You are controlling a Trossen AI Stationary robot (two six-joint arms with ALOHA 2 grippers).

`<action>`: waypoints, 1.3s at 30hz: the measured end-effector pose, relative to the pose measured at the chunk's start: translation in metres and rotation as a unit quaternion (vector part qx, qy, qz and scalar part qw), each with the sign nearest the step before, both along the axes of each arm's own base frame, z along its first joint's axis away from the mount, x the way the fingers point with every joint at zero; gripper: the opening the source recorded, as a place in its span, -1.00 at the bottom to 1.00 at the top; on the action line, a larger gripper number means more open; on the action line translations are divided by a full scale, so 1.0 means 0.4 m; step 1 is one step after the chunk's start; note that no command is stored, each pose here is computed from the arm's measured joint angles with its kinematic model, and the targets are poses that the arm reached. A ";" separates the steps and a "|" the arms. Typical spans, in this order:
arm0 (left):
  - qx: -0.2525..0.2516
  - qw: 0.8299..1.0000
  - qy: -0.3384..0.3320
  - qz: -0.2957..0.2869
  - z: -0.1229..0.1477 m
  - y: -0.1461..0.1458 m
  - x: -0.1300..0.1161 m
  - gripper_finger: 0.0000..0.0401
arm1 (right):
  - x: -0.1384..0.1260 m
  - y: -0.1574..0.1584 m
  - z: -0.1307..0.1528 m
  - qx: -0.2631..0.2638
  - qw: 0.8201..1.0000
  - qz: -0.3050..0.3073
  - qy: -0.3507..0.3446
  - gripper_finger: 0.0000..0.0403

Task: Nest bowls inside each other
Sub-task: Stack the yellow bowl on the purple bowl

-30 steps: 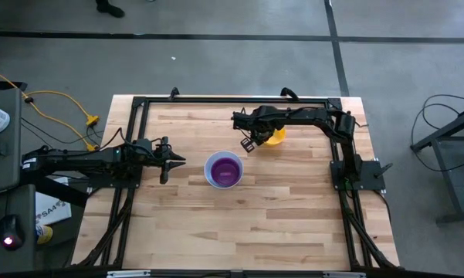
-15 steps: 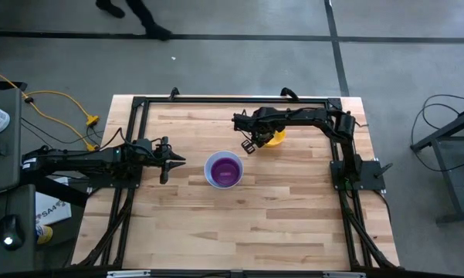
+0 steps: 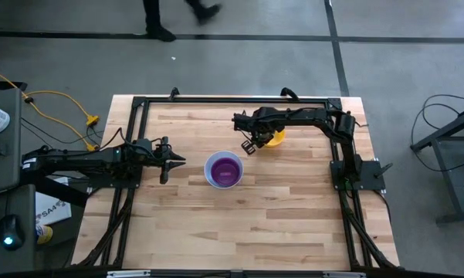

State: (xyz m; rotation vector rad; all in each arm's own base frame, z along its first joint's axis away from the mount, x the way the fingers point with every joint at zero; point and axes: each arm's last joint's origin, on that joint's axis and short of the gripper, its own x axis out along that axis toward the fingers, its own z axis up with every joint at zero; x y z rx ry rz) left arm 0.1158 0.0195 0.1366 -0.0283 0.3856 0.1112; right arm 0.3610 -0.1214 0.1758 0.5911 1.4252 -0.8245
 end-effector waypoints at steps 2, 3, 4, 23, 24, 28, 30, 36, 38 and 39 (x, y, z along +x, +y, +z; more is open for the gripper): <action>0.000 1.000 0.000 0.000 0.000 0.000 0.000 -0.66 | 0.000 0.000 0.000 0.000 1.000 0.000 0.000 -0.82; 0.000 1.000 0.000 0.000 0.000 0.000 0.000 -0.66 | 0.000 0.000 0.000 0.000 1.000 0.000 0.000 -0.82; 0.000 1.000 0.000 0.000 0.000 0.000 0.000 -0.66 | 0.000 0.000 0.000 0.000 1.000 0.000 0.000 -0.82; 0.000 1.000 0.000 0.000 0.000 0.000 0.000 -0.66 | 0.000 0.000 0.000 0.000 1.000 0.015 0.003 -0.98; 0.000 1.000 0.000 0.000 0.000 0.000 0.000 -0.66 | 0.000 0.000 0.000 0.000 1.000 0.017 0.003 -0.98; 0.000 1.000 0.000 0.000 0.000 0.000 0.000 -0.66 | 0.000 0.000 0.000 0.001 0.999 0.032 0.005 -0.98; 0.000 1.000 0.000 0.000 0.000 0.000 0.000 -0.66 | 0.000 0.000 0.000 0.001 0.999 0.039 0.006 -0.98; 0.000 1.000 0.000 0.000 0.000 0.000 0.000 -0.66 | 0.000 0.000 0.000 0.001 0.999 0.052 0.008 -0.98; 0.000 1.000 0.000 0.000 0.000 0.000 0.000 -0.66 | -0.001 0.000 0.004 0.000 0.999 0.053 0.006 -0.98; 0.000 1.000 0.000 0.000 0.000 0.000 0.000 -0.66 | -0.002 0.000 0.008 -0.001 0.999 0.054 0.003 -0.98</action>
